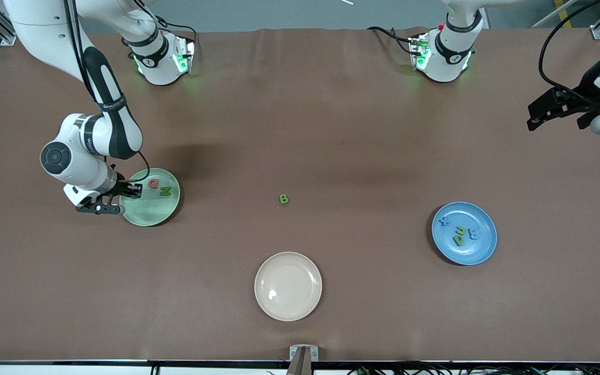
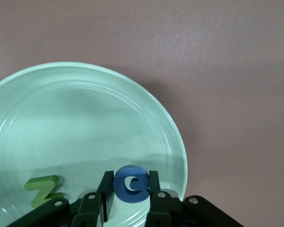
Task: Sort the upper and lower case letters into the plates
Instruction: 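Release the C in the green plate and lift the right gripper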
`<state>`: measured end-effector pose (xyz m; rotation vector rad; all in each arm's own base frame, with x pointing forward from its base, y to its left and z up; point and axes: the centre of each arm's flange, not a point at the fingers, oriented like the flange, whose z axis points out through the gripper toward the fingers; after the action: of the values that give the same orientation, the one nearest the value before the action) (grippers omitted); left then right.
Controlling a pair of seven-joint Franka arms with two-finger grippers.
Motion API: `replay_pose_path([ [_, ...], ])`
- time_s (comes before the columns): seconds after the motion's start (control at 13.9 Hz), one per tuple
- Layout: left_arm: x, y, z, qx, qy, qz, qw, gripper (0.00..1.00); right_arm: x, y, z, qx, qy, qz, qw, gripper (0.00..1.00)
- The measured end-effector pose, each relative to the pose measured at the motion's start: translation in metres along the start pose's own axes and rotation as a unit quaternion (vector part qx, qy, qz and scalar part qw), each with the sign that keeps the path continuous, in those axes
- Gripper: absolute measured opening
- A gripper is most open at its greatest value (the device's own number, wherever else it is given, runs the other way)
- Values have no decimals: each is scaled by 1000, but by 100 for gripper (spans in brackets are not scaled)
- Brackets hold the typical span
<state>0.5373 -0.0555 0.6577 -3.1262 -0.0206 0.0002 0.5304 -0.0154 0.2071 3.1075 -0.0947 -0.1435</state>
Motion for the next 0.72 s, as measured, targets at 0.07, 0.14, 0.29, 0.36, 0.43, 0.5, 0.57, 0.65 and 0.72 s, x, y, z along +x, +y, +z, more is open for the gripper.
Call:
replay_pose_path([
  [0.07, 0, -1, 0, 0, 0, 0, 1000, 100, -1, 0, 1, 0, 0, 0, 1000, 33],
  [0.14, 0, -1, 0, 0, 0, -1, 1000, 100, -2, 0, 3, -1, 0, -1, 1000, 33],
  [0.29, 0, -3, 0, 0, 0, -3, 1000, 100, -3, -1, 6, -2, -1, -2, 1000, 33],
  [0.36, 0, -4, 0, 0, 0, -4, 1000, 100, -2, -2, 7, -2, -1, -2, 1000, 34],
  [0.43, 0, -6, 0, 0, -2, -5, 1000, 100, -2, -2, 7, -2, -1, -3, 1000, 40],
  [0.5, -1, -9, 0, 1, -4, -8, 1000, 100, -2, -3, 7, -2, 0, -3, 1000, 49],
  [0.57, -1, -13, 0, 1, -6, -12, 1000, 100, -2, -3, 6, -2, 0, -3, 1000, 60],
  [0.65, -1, -18, 0, 1, -7, -16, 1000, 100, 0, -3, 5, -2, 2, -4, 1000, 69],
  [0.72, -1, -20, 0, 1, -7, -19, 1000, 100, 1, -5, 2, 0, 1, -4, 1000, 80],
])
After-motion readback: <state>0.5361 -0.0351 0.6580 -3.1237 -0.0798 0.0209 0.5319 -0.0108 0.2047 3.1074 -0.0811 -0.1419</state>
